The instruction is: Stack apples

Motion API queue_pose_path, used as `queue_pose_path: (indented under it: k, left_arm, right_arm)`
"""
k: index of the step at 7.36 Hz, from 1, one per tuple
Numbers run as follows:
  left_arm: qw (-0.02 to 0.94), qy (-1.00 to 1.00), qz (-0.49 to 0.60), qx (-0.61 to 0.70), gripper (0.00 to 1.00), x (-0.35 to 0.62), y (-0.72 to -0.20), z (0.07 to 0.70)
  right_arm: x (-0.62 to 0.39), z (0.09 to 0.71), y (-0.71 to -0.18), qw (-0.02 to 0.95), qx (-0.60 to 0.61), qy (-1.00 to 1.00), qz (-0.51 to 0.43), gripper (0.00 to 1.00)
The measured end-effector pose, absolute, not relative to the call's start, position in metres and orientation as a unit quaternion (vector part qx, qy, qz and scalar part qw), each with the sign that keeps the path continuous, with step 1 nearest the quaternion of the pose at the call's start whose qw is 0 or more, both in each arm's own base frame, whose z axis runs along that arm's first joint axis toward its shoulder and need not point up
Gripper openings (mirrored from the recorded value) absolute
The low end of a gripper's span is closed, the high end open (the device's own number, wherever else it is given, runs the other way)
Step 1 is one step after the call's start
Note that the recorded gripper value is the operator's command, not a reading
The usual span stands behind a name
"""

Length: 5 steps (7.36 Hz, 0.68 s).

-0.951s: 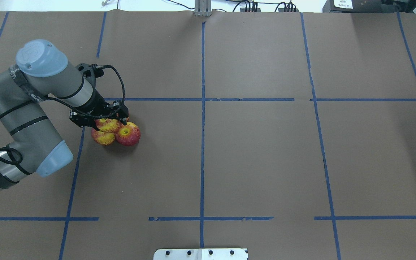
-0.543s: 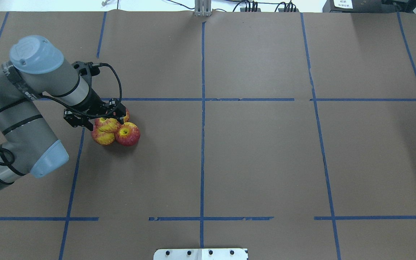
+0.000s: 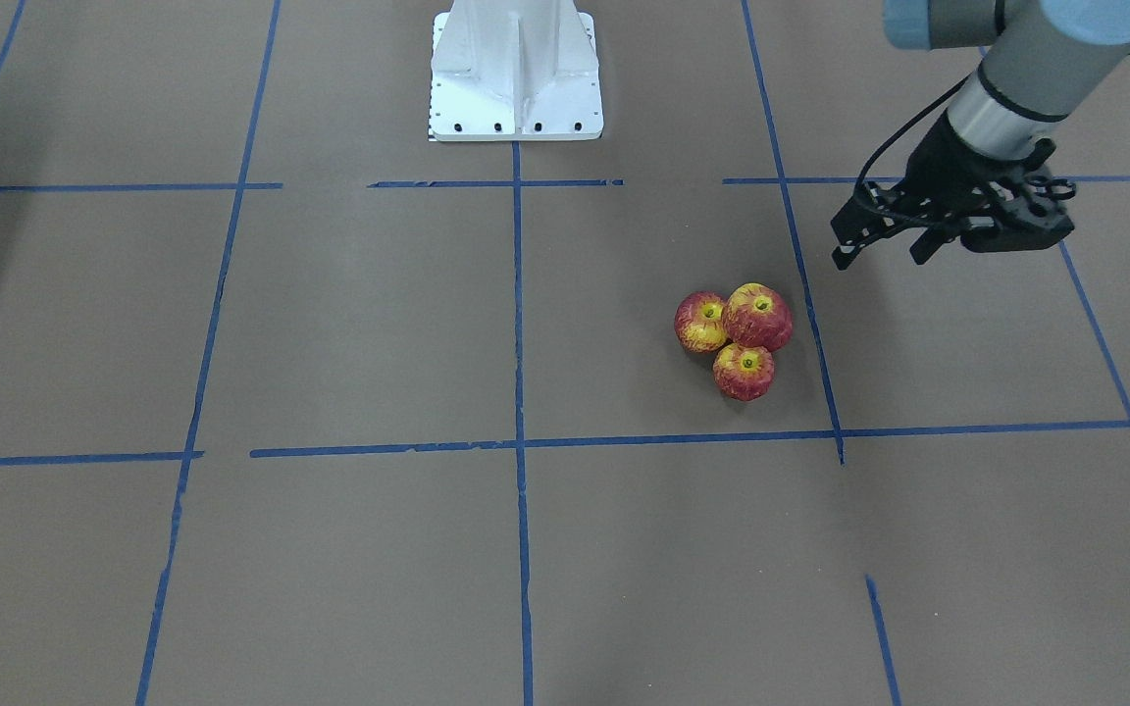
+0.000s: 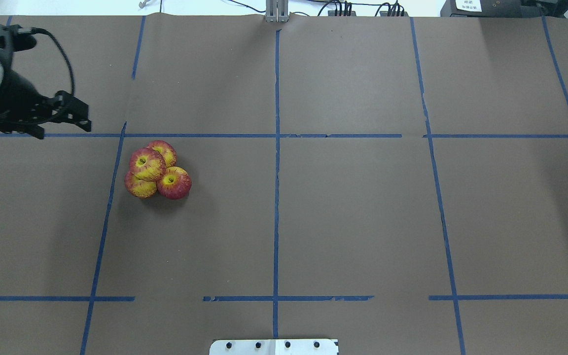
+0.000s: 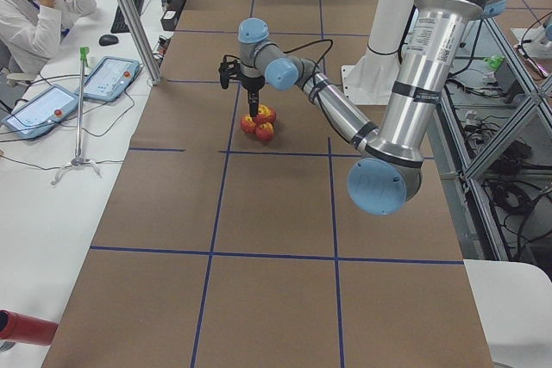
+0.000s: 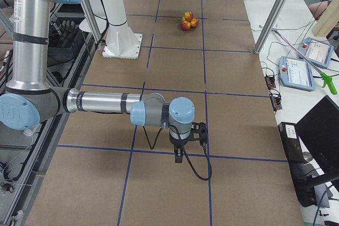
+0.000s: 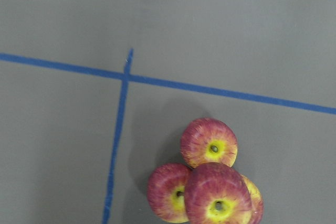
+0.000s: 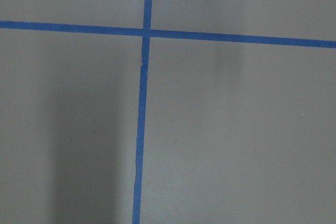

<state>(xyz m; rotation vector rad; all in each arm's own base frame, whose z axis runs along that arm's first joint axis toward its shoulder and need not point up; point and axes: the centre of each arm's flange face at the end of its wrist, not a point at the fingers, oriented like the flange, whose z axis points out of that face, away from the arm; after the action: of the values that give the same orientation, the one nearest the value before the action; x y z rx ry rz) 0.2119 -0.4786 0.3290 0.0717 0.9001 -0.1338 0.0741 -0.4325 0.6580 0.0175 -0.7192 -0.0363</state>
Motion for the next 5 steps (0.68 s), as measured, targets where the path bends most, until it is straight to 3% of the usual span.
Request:
queue_pose_path:
  k: [5]
  left_arm:
    - [0.931,0.344,0.077,0.095,0.99,0.012,-0.443,0.507]
  right_arm:
    - [0.074,0.658,-0.432,0.936,0.009,-0.352,-0.018,1.0]
